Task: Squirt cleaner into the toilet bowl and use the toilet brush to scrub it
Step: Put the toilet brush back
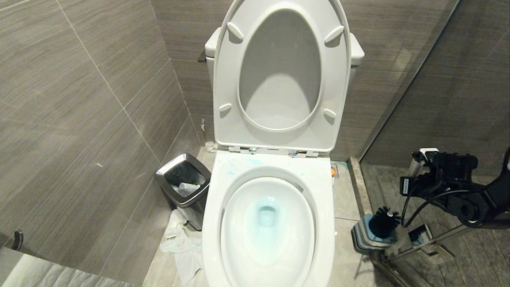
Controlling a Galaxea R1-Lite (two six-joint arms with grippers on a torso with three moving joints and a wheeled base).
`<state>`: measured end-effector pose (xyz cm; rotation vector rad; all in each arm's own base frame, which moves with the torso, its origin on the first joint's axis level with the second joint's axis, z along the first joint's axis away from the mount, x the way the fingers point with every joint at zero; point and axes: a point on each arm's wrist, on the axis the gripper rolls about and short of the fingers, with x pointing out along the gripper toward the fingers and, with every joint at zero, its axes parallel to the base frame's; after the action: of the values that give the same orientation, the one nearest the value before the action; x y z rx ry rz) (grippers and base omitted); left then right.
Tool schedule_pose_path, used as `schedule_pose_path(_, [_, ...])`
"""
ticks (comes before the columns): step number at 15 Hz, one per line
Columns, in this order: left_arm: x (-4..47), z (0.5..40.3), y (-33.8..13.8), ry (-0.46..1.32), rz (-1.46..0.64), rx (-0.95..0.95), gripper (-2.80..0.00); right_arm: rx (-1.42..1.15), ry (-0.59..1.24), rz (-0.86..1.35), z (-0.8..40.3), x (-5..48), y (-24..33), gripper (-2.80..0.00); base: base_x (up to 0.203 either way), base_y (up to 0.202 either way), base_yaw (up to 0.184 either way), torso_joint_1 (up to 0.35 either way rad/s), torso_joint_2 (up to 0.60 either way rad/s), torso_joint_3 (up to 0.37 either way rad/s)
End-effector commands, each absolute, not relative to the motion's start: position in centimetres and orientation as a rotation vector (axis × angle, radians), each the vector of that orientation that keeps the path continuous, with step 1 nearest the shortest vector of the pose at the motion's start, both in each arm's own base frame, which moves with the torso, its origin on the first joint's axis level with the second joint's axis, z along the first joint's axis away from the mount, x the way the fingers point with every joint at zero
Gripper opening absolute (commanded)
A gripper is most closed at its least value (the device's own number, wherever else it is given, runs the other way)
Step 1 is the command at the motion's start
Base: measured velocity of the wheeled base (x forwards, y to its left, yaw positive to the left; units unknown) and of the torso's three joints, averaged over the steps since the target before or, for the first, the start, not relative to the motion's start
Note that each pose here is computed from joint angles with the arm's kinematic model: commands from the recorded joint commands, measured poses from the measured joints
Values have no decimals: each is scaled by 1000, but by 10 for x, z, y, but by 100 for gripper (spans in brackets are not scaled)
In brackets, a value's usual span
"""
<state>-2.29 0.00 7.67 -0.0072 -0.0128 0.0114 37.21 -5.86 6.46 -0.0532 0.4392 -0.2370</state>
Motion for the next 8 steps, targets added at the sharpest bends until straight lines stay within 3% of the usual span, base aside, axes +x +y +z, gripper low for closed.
schedule_pose_path(1, [-22, 75, 0, -6, 12, -8, -280, -51, 498, -242, 36, 376, -62, -280, 0, 0, 0, 0, 0, 0])
schedule_pose_path(8, [-22, 75, 0, -6, 12, -8, -280, -92, 513, -229, -13, 378, -63, -280, 0, 0, 0, 0, 0, 0])
